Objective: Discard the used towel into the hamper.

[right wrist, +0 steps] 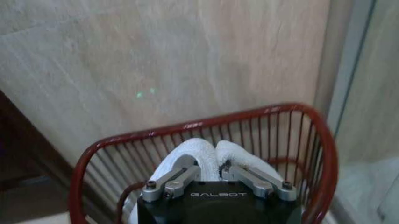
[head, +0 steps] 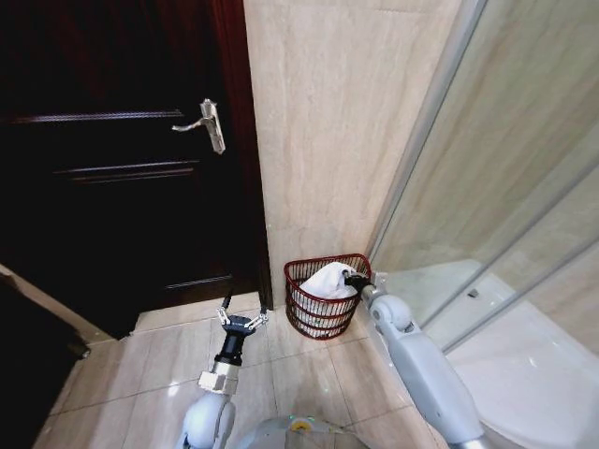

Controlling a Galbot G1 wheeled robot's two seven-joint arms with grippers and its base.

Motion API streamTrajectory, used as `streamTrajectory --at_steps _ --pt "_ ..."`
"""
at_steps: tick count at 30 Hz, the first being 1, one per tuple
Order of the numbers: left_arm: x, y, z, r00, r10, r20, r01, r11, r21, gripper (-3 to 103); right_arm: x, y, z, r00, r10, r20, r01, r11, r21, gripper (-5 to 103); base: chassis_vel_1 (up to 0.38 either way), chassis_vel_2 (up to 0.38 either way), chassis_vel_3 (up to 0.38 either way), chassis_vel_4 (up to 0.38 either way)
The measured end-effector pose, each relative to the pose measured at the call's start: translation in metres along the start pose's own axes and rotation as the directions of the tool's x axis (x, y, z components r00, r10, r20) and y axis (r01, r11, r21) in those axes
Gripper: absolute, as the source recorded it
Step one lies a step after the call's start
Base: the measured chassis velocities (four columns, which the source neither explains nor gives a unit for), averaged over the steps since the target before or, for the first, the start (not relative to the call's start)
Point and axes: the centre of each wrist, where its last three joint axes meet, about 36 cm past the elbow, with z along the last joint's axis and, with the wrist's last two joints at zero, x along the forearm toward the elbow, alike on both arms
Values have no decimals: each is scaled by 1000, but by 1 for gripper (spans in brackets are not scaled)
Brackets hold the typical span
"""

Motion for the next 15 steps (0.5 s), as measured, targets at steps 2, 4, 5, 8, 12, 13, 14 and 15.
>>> streamTrajectory --at_steps 2,4,5,8,12,13,14,15 --pt "1 0 0 1000 -2 0 2 1000 3 100 -2 -1 -8 999 -19 -43 19 1000 -4 7 0 0 0 0" --pt "2 0 1 1000 -5 0 5 1000 4 100 -5 -1 -13 997 -35 -67 36 999 6 7 0 0 0 0" --pt "3 1 2 1000 -5 -1 5 1000 4 100 -8 0 -15 996 -43 -75 44 999 14 7 0 0 0 0" --pt "4 1 2 1000 -6 -1 6 1000 5 100 -12 2 -16 995 -48 -82 50 999 20 7 0 0 0 0" --pt "3 0 2 1000 -12 2 12 1000 9 100 -24 10 -15 993 -56 -100 60 998 35 7 0 0 0 0" --pt "4 0 2 1000 -14 3 14 1000 11 100 -27 12 -16 993 -58 -101 62 997 39 7 0 0 0 0" --pt "4 0 2 1000 -16 2 16 1000 13 100 -31 15 -19 993 -61 -101 66 997 44 7 0 0 0 0" --pt "4 0 2 1000 -16 2 16 1000 13 100 -31 15 -19 993 -61 -101 66 997 44 7 0 0 0 0"
